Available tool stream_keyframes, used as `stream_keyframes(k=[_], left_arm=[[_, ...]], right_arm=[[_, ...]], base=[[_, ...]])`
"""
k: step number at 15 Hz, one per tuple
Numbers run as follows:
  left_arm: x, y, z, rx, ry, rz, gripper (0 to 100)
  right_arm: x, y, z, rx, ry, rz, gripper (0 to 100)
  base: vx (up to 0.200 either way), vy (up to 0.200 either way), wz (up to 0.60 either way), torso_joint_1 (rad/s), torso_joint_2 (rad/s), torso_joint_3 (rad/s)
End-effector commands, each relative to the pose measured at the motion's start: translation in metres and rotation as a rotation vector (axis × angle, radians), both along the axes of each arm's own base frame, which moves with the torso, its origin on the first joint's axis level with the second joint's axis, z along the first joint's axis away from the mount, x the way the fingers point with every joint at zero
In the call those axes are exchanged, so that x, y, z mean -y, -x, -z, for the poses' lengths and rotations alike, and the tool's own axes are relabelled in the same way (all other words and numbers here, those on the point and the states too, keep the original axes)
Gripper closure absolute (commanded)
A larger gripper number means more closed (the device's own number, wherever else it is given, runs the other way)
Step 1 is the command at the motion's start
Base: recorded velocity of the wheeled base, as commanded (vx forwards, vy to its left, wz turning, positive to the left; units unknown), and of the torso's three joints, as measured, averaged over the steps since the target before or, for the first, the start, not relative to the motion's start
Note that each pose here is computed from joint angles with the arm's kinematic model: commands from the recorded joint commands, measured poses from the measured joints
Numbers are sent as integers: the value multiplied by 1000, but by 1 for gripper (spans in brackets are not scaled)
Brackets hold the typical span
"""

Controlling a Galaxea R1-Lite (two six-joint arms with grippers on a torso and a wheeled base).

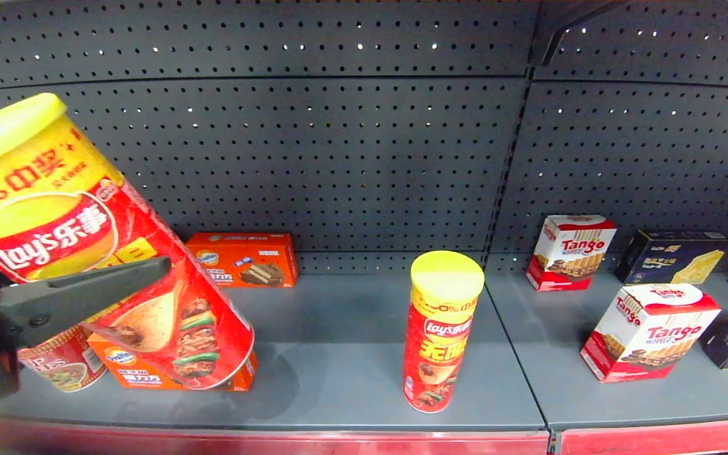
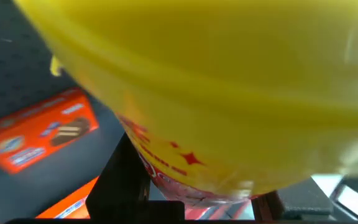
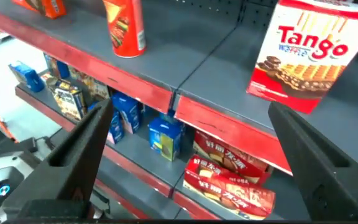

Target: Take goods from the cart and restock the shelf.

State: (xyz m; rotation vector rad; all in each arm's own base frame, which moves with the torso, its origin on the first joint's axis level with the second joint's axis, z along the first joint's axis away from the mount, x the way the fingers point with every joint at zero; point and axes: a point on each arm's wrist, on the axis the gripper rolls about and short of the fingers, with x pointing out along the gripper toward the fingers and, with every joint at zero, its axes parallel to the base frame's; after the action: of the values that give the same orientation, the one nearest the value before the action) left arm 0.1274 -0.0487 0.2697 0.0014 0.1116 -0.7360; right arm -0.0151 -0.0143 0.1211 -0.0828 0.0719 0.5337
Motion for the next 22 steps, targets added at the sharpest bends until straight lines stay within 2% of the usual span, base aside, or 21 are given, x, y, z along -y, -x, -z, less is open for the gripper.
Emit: stream_keyframes(k=[1, 5, 9, 12, 14, 18, 22], left_arm=[[13, -21, 6, -62, -23, 40, 100], [25, -39, 6, -77, -47, 72, 100], [39, -60, -6, -56, -50, 97, 100], [49, -65, -3, -73, -58, 130, 100], [57, -68, 2, -93, -74, 128, 100], [62, -75, 13, -128, -93, 129, 100], [65, -82, 18, -137, -103, 128, 100]], right_arm=[[0, 1, 1, 2, -7, 34, 0], [1, 8, 7, 7, -10, 144, 0], [2, 16, 31, 13, -12, 236, 0], [1, 15, 33, 8, -5, 227, 0], [1, 15, 34, 7, -4, 234, 0], [1, 15, 33, 8, -9, 239, 0], [1, 15, 34, 6, -13, 227, 0]], base=[[0, 0, 0, 0, 0, 0], [0, 0, 0, 0, 0, 0], [0, 0, 0, 0, 0, 0], [0, 0, 0, 0, 0, 0], [0, 0, 0, 0, 0, 0], [0, 0, 0, 0, 0, 0], [0, 0, 0, 0, 0, 0]])
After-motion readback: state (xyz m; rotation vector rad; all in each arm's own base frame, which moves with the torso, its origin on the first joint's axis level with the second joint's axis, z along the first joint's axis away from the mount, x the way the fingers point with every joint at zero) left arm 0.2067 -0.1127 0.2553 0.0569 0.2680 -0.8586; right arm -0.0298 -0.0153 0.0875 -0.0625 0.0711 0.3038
